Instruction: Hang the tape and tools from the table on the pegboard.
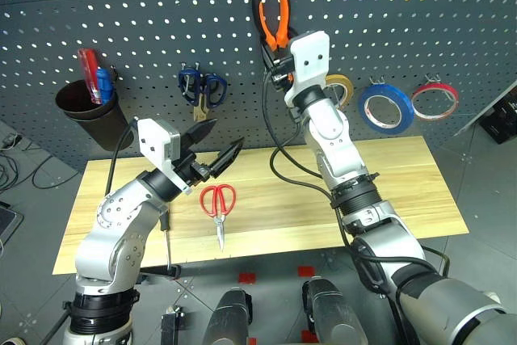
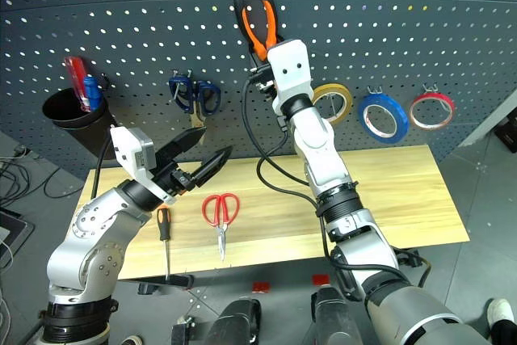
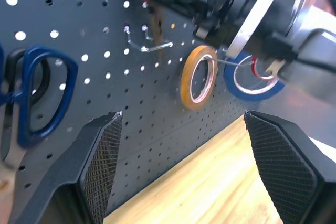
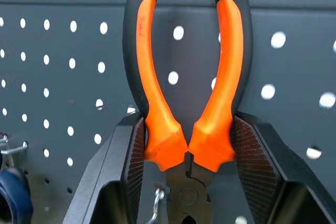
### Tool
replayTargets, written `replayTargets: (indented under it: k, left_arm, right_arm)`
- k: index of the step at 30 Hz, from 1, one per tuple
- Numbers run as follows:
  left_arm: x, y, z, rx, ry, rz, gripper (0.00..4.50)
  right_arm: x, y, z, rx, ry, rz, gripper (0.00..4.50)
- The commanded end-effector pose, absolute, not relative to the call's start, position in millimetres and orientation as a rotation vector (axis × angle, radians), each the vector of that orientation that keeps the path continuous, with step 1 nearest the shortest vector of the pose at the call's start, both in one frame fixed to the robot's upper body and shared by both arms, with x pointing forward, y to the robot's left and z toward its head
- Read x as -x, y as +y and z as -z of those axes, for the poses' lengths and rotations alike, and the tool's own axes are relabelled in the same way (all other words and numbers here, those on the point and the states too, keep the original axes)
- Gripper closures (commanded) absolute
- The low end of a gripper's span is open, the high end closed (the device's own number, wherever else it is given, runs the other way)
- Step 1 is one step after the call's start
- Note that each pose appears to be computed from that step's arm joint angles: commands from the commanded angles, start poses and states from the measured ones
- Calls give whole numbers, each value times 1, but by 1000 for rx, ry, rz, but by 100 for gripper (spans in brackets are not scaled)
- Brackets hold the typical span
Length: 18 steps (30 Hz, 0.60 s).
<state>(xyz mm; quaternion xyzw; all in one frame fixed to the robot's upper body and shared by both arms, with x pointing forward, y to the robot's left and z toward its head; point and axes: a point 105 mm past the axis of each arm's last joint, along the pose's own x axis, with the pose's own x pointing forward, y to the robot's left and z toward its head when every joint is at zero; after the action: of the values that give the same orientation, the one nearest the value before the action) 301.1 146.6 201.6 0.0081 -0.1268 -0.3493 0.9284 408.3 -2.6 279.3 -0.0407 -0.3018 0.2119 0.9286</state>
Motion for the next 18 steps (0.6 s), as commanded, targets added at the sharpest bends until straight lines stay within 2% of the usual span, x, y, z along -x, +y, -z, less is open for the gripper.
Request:
replayTargets:
  k: [1, 7, 14, 18]
  left_arm:
    - [-299, 143, -208, -33, -299, 728, 60]
    - [-303, 149, -198, -44, -263, 698, 60]
    - [-309, 159, -159, -92, -104, 624, 60]
    - [-310, 166, -139, -56, -10, 553, 60]
  right_arm:
    - [-407, -13, -273, 36, -589, -407, 236]
    - [-397, -7, -240, 54, -437, -483, 236]
    - [-374, -12, -218, 93, -289, -605, 10]
    - [-351, -19, -199, 141, -171, -716, 4]
